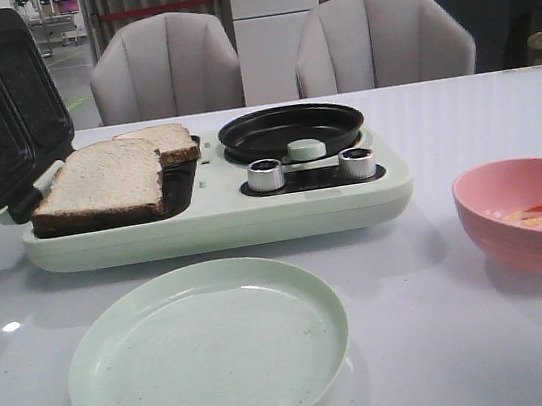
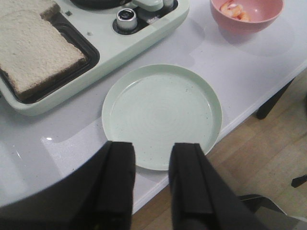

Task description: Make breakfast with bread and shrimp

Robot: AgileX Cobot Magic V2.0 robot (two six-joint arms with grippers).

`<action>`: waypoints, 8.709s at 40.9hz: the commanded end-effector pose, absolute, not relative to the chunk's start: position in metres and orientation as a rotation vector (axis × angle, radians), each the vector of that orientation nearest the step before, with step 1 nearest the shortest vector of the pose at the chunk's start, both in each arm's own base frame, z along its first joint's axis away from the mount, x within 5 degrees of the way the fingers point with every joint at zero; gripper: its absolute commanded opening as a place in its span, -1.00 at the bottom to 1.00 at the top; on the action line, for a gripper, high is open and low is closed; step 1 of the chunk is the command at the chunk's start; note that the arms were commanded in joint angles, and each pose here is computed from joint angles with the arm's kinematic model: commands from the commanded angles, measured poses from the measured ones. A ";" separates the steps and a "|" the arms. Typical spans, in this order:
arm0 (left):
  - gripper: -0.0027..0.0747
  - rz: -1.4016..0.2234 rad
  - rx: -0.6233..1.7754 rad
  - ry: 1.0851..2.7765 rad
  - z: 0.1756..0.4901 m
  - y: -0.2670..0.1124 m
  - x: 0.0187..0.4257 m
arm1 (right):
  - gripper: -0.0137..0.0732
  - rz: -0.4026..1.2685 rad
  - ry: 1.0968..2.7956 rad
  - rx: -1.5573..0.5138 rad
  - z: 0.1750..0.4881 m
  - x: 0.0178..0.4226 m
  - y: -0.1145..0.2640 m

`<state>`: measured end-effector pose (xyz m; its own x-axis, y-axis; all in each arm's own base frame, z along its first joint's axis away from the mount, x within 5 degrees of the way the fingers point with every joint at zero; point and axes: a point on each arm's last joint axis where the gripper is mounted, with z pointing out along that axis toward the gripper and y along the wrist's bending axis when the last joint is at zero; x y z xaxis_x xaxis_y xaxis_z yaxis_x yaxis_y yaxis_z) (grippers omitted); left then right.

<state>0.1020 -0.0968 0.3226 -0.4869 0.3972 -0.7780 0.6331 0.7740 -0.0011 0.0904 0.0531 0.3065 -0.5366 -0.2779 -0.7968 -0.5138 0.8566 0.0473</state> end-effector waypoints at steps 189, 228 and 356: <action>-0.67 -0.535 0.591 1.999 0.325 -0.089 0.130 | 0.36 0.105 2.662 0.083 0.213 0.334 -0.016; -0.67 -0.547 0.627 2.050 0.320 -0.090 0.126 | -0.65 -0.034 2.147 -0.322 0.378 0.373 0.060; -0.67 -0.576 0.681 2.131 0.314 -0.091 0.120 | -0.65 -1.343 1.379 -0.600 0.392 0.399 0.231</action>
